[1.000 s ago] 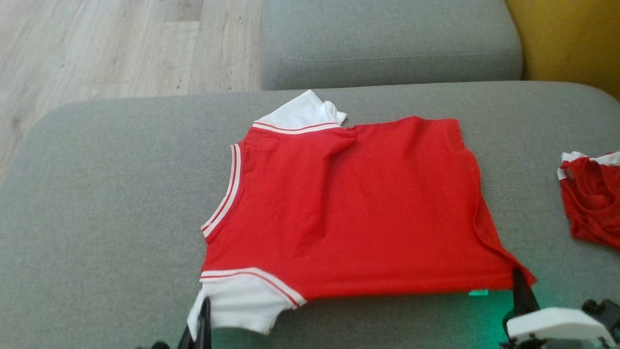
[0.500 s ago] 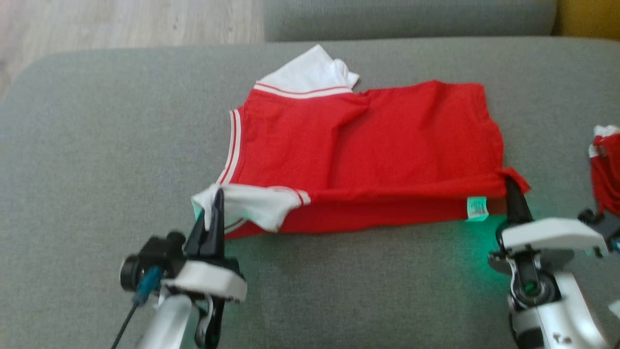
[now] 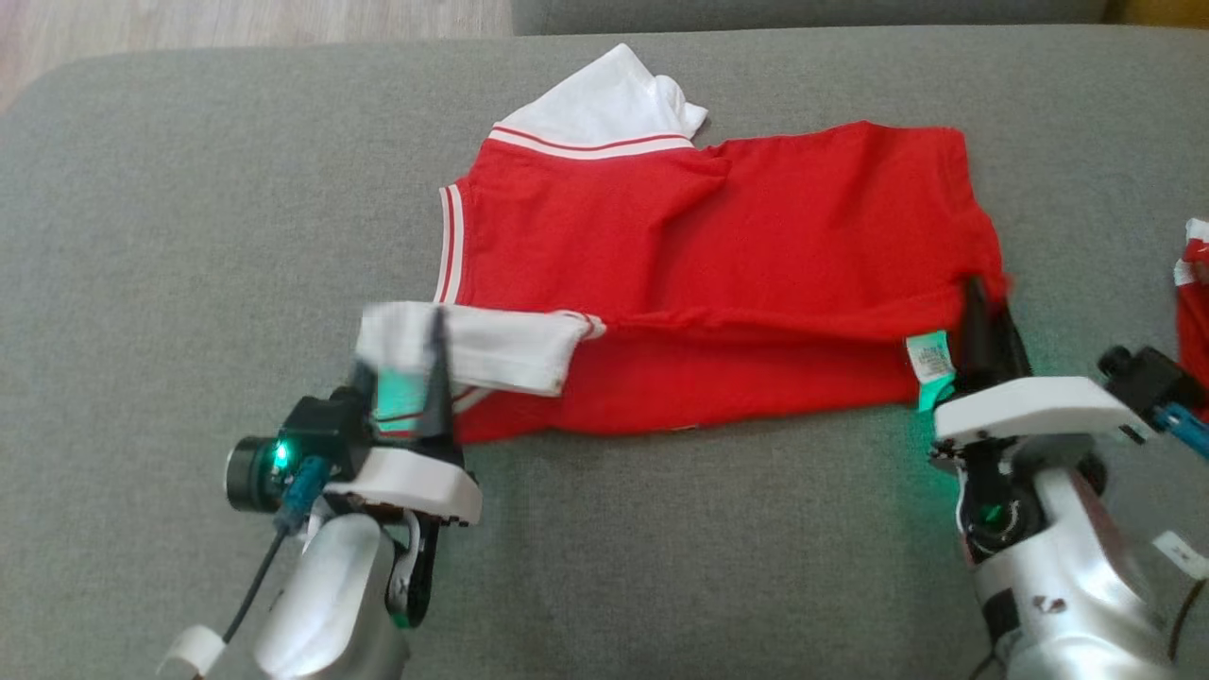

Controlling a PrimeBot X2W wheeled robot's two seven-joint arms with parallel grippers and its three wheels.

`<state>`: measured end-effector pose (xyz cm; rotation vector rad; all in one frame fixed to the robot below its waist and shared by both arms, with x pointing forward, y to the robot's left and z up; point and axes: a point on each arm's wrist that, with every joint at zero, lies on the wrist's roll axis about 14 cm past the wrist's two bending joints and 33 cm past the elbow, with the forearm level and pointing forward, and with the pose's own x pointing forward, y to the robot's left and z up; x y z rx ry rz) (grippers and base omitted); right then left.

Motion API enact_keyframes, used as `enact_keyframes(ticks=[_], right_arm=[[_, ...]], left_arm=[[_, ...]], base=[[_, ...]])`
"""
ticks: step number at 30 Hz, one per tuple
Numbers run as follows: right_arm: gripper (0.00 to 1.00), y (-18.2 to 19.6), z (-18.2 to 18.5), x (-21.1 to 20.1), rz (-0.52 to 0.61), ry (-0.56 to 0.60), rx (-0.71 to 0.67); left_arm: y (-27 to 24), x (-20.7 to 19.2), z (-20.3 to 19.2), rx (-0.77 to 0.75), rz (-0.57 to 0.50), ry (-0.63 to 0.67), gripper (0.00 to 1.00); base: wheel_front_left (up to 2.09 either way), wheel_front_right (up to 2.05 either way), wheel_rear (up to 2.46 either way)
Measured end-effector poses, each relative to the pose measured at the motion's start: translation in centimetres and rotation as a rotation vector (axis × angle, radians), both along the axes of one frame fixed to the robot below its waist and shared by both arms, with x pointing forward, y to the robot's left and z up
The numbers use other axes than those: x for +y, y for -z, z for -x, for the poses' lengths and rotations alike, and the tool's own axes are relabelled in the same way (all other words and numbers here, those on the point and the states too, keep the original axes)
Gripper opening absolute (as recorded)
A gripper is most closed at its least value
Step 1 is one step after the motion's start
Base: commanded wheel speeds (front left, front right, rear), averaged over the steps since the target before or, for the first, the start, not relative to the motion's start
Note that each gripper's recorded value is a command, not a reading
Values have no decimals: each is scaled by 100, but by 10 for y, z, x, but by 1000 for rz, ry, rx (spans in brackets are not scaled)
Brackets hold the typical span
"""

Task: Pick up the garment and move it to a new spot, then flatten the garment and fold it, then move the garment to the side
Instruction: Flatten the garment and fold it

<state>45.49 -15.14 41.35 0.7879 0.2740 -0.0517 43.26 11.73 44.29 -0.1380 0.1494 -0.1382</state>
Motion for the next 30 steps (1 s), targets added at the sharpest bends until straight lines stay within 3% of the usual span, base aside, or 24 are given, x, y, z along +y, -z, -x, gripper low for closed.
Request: enact_keyframes(ticks=[5,13,20,30], right_arm=[[100,-19,-2,-2,292,-91,-123],[100,-29,25,-20,625,-152,-179],[100,-20,54,-19,727,-192,-154],[100,-11,87,-27,709,-173,-110]], left_arm=[[-20,7,-1,-74,-77,-25,100],[-2,20,39,-29,-120,-71,100],[4,24,67,-9,-123,-87,100],[21,28,106,51,-107,-116,100]], base=[[0,0,0],[0,0,0],[0,0,0],[0,0,0]])
